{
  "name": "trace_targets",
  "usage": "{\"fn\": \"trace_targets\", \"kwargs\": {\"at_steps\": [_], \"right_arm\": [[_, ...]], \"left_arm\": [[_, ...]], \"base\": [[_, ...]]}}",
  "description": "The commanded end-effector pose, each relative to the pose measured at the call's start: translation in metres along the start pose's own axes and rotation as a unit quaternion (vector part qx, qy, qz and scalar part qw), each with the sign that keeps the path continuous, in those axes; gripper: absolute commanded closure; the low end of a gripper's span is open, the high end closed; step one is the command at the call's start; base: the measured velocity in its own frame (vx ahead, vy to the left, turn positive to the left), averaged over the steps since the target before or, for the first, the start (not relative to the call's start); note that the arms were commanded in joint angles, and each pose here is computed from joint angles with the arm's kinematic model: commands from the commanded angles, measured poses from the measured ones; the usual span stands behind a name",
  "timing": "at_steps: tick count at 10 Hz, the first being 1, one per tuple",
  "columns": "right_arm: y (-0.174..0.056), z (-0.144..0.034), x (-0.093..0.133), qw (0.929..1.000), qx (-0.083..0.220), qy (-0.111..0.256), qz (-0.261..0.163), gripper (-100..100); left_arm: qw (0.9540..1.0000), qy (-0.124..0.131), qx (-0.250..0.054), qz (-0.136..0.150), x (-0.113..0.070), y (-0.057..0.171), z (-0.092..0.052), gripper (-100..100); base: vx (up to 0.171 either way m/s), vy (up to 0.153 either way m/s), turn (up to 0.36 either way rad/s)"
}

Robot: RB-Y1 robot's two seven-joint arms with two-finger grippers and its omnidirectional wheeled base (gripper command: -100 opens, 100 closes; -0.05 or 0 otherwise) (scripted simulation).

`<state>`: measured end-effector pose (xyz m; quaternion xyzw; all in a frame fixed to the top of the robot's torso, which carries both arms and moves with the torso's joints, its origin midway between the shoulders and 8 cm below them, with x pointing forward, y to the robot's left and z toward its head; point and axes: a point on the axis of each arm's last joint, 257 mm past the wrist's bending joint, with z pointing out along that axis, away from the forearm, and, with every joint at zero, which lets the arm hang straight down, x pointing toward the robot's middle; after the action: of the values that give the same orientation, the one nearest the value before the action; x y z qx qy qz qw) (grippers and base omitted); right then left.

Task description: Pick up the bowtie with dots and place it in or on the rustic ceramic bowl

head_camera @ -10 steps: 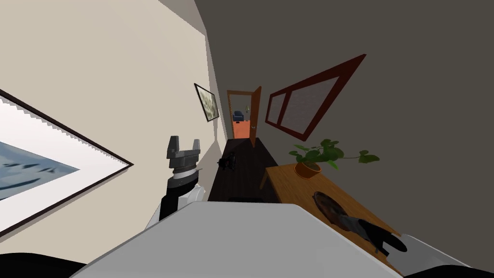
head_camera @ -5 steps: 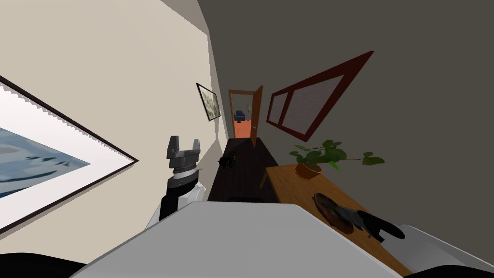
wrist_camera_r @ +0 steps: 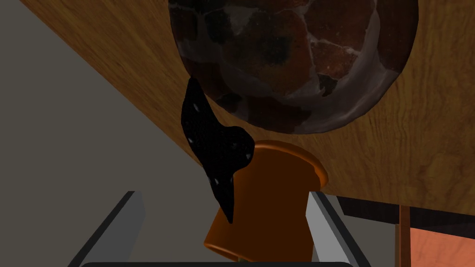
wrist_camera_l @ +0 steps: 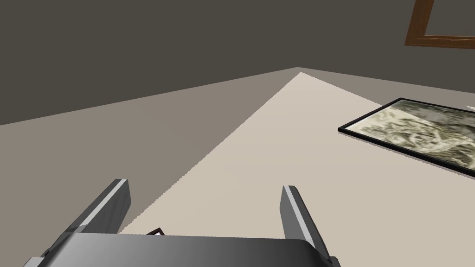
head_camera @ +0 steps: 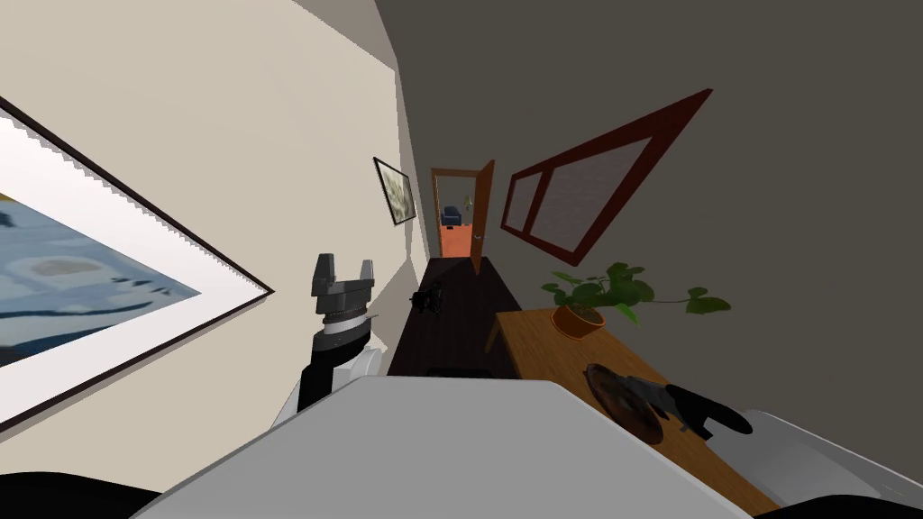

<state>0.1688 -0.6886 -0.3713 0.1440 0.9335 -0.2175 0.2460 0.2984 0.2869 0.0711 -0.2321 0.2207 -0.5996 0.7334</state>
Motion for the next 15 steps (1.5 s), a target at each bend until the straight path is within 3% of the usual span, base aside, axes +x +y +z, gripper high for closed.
{"fn": "trace_targets", "kwargs": {"at_steps": [1,3,4,5,13,14,15], "right_arm": [[0.000,0.000,0.000,1.0000,0.000,0.000,0.000,-100],[0.000,0.000,0.000,1.0000,0.000,0.000,0.000,-100],[0.000,0.000,0.000,1.0000,0.000,0.000,0.000,0],[-0.001,-0.006,-0.016,1.0000,-0.002,-0.004,-0.005,-100],[0.011,-0.032,-0.075,0.9992,-0.016,-0.013,-0.034,-100],[0.011,-0.030,-0.072,0.9993,-0.015,-0.013,-0.031,-100],[0.011,-0.030,-0.073,0.9993,-0.015,-0.013,-0.031,0]], "left_arm": [[1.0000,0.000,0.000,0.000,0.000,0.000,0.000,0],[1.0000,0.000,0.000,0.000,0.000,0.000,0.000,0],[1.0000,0.000,0.000,0.000,0.000,0.000,0.000,0],[1.0000,0.000,0.000,0.000,0.000,0.000,0.000,0],[1.0000,0.000,0.000,0.000,0.000,0.000,0.000,0],[1.0000,0.000,0.000,0.000,0.000,0.000,0.000,0],[1.0000,0.000,0.000,0.000,0.000,0.000,0.000,0]], "base": [[0.000,0.000,0.000],[0.000,0.000,0.000],[0.000,0.000,0.000],[0.000,0.003,-0.098],[0.000,0.006,-0.081],[0.000,0.004,-0.016],[0.000,0.000,0.000]]}}
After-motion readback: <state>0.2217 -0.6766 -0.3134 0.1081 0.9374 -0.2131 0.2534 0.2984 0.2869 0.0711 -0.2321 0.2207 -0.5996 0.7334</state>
